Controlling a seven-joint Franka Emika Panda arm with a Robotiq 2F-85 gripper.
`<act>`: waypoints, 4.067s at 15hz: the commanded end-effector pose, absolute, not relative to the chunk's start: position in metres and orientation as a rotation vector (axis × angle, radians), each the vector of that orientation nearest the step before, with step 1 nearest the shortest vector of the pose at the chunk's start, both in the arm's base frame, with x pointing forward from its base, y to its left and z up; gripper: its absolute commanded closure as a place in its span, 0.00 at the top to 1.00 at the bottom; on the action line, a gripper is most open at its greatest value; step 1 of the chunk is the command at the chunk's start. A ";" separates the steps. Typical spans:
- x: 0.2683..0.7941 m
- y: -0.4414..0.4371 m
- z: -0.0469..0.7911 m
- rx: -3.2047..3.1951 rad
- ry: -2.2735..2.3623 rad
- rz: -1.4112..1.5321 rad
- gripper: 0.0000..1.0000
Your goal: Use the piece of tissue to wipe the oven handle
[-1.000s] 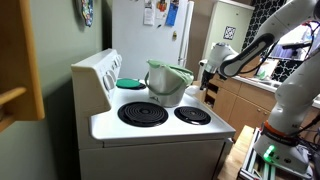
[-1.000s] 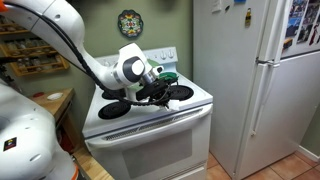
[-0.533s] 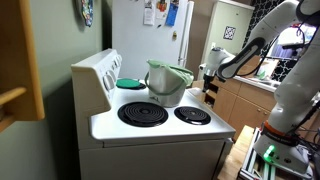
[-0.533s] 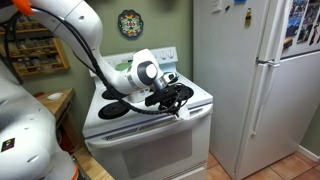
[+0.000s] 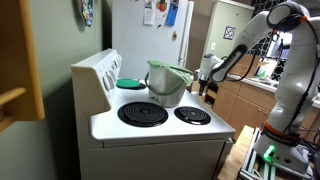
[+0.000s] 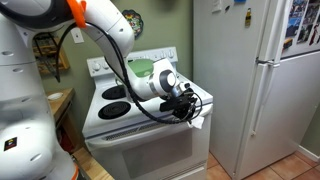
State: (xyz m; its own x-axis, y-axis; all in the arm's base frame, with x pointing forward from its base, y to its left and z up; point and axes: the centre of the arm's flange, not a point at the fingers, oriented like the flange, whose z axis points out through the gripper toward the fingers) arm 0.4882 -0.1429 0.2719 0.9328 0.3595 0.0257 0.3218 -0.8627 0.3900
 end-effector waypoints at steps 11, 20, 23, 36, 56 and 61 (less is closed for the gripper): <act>0.581 -0.157 0.237 2.832 0.003 0.402 0.03; 0.569 -0.148 0.242 2.819 0.074 0.219 0.03; 0.560 -0.147 0.249 2.818 0.079 0.166 0.04; 0.491 -0.135 0.267 2.996 0.483 0.003 0.03; 0.428 -0.102 0.283 3.130 0.904 -0.128 0.04; 0.399 -0.090 0.292 3.160 1.003 -0.305 0.04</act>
State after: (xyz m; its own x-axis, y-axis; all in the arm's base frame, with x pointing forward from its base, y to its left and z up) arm 0.4260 -0.0984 0.2808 0.8282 0.5505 -0.1047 0.5280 -0.8292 -0.1833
